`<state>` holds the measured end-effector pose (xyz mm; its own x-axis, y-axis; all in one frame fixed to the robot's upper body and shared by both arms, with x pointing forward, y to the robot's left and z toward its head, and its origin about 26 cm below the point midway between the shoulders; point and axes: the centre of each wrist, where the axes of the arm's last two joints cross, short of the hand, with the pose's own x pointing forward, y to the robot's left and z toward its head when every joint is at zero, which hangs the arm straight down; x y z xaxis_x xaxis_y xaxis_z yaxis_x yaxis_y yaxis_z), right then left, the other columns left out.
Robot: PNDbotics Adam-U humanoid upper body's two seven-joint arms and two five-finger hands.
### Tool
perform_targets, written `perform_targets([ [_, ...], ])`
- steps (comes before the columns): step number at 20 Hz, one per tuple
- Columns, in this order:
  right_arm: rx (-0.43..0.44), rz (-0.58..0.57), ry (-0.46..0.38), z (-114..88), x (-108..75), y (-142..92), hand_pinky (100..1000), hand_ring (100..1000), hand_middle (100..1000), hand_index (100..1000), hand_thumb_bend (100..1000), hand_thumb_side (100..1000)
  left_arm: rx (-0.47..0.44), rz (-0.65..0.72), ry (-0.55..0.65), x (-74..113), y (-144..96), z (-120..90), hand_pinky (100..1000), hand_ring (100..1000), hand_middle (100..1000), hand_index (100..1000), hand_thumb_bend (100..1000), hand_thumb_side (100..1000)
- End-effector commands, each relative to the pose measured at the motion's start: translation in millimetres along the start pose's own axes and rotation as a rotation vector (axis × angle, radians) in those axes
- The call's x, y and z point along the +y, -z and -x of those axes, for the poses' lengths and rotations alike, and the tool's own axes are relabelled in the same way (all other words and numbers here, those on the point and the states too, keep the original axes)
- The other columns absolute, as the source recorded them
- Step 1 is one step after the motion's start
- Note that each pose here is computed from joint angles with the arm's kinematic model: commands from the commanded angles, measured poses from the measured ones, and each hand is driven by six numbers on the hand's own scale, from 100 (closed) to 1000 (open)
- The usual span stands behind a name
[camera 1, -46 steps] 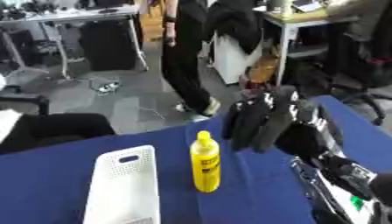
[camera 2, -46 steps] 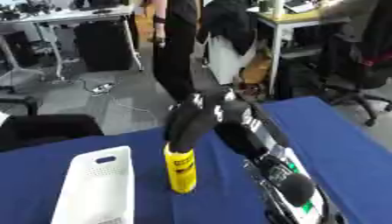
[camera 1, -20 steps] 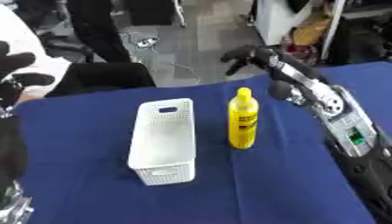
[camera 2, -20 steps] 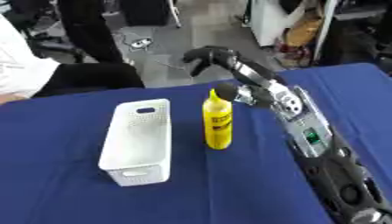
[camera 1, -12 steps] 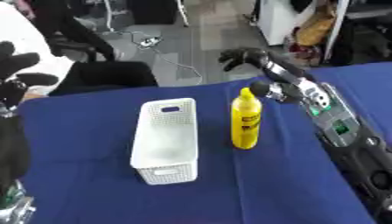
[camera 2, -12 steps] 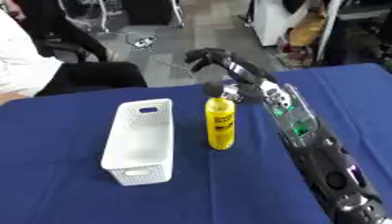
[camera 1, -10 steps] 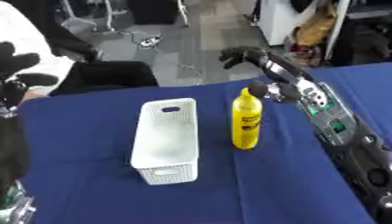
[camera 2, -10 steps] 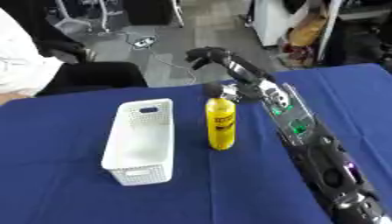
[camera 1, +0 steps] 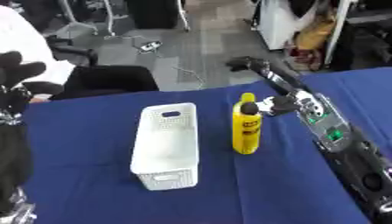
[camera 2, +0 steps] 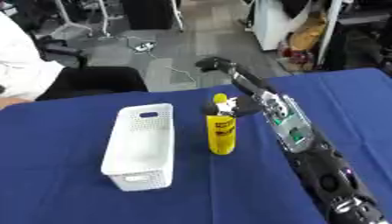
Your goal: Pick up objects on the table and place them in the box.
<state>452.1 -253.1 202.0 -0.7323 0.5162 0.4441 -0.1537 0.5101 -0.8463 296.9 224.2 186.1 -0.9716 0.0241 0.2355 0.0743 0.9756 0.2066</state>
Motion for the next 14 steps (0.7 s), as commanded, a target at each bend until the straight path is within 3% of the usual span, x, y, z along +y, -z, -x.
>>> perform_targets([
  [1, 0.006, -0.01, -0.025, -1, -11.3, 4, 1000, 882, 889, 945, 879, 785, -0.024, 0.01, 0.0, 1.2, 6, -3, 652, 755, 826, 850, 292, 942],
  [12, 0.131, -0.112, -0.004, 21, 3.8, -2, 1000, 866, 877, 950, 863, 794, -0.025, 0.012, -0.002, 0.2, 6, -3, 650, 754, 825, 850, 291, 943],
  [13, 0.145, -0.123, -0.004, 24, 5.5, -3, 1000, 866, 878, 950, 920, 860, -0.025, 0.013, -0.003, 0.0, 6, -3, 651, 754, 826, 850, 291, 943],
  [14, 0.158, -0.132, -0.004, 26, 7.3, -4, 1000, 865, 877, 953, 863, 794, -0.026, 0.013, -0.003, -0.2, 7, -3, 650, 754, 825, 850, 291, 943],
])
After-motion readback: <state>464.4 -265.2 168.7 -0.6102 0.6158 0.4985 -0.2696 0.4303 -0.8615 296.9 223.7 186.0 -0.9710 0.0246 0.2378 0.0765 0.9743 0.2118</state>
